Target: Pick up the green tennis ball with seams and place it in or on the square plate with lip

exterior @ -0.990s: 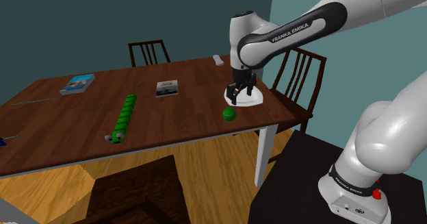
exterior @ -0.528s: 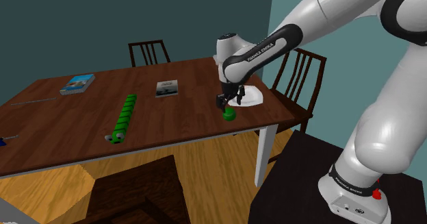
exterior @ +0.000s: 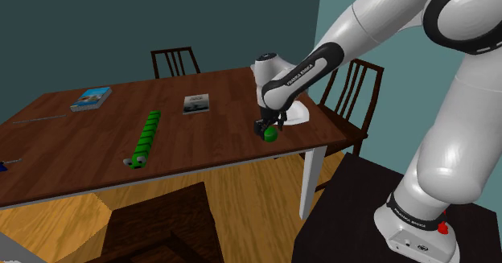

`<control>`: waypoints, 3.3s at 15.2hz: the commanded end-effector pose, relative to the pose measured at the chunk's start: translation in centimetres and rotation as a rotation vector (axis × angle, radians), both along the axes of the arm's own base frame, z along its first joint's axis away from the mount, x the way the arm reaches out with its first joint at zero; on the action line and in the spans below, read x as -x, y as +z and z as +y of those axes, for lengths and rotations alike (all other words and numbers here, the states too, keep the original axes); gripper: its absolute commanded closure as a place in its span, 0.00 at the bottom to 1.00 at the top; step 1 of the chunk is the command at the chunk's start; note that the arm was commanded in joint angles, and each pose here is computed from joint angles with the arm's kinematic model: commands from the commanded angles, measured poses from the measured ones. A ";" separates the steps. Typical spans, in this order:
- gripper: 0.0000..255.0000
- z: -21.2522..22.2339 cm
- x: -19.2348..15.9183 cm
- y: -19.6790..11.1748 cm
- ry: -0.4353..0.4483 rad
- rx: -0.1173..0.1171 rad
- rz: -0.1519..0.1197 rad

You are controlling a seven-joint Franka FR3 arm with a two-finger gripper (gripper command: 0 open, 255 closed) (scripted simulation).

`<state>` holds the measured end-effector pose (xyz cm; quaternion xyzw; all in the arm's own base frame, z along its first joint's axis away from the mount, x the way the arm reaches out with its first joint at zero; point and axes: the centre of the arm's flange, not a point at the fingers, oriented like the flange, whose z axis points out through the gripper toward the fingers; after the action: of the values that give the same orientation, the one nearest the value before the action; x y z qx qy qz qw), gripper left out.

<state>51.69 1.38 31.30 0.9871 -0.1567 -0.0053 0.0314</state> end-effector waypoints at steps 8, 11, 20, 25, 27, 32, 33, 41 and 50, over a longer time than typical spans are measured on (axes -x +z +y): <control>1.00 0.0 0.1 -0.4 0.000 0.000 -0.001; 1.00 0.0 0.1 -0.4 0.000 0.000 -0.001; 1.00 0.0 0.1 1.2 0.000 0.000 -0.001; 1.00 0.0 0.1 3.8 0.000 0.000 -0.001; 1.00 0.0 0.1 4.9 0.000 0.000 -0.001; 1.00 0.0 0.1 7.5 0.000 0.000 -0.001; 1.00 0.0 0.1 8.1 0.000 0.000 -0.001; 1.00 -9.0 -1.9 8.8 0.000 0.000 -0.001; 1.00 -20.6 -4.4 9.2 0.000 0.000 -0.001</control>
<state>55.69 -17.79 40.47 0.9870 -0.1575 -0.0050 0.0311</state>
